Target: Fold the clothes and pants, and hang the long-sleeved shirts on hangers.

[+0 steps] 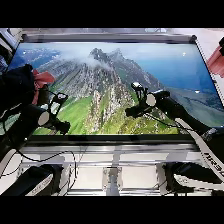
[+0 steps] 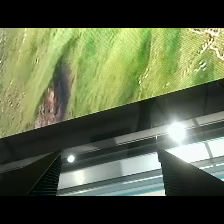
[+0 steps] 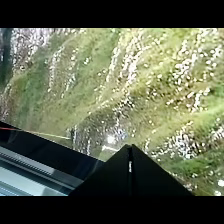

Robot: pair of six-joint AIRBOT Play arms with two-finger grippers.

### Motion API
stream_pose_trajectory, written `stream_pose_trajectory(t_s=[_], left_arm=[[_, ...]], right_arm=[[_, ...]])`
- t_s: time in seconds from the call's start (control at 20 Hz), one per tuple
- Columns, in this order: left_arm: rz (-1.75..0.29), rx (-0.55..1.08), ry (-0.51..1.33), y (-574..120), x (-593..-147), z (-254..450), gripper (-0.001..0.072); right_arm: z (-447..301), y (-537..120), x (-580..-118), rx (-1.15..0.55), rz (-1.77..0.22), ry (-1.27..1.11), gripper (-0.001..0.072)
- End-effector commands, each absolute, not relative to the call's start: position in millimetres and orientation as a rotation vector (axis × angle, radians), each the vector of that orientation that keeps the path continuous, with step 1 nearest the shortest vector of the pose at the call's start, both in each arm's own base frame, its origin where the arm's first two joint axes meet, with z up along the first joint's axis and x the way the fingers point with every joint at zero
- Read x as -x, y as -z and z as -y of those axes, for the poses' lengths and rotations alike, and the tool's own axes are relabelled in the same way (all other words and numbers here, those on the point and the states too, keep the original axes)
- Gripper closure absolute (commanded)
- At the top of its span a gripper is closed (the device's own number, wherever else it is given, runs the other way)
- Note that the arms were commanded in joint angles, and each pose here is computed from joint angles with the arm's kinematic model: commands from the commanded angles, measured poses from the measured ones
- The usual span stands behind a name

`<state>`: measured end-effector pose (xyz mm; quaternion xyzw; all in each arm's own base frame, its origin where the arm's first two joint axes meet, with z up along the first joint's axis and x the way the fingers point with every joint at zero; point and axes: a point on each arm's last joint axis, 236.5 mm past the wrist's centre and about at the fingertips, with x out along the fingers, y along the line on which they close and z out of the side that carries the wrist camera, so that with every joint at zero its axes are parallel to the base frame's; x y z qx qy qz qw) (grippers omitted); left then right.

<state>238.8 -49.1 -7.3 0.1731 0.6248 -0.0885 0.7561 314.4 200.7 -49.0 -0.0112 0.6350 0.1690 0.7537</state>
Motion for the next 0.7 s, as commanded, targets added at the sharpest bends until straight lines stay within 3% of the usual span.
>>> stream_pose_trajectory(t_s=[0.0,0.65], left_arm=[[-1.362,-0.378,0.193,7.4,-238.9,49.0,0.003],[-1.306,-0.372,0.201,5.0,-251.2,53.6,0.0031]], right_arm=[[-203.0,48.3,-314.2,0.015,-1.385,-0.373,0.0699],[-205.3,46.9,-320.1,0.007,-1.358,-0.375,0.0699]])
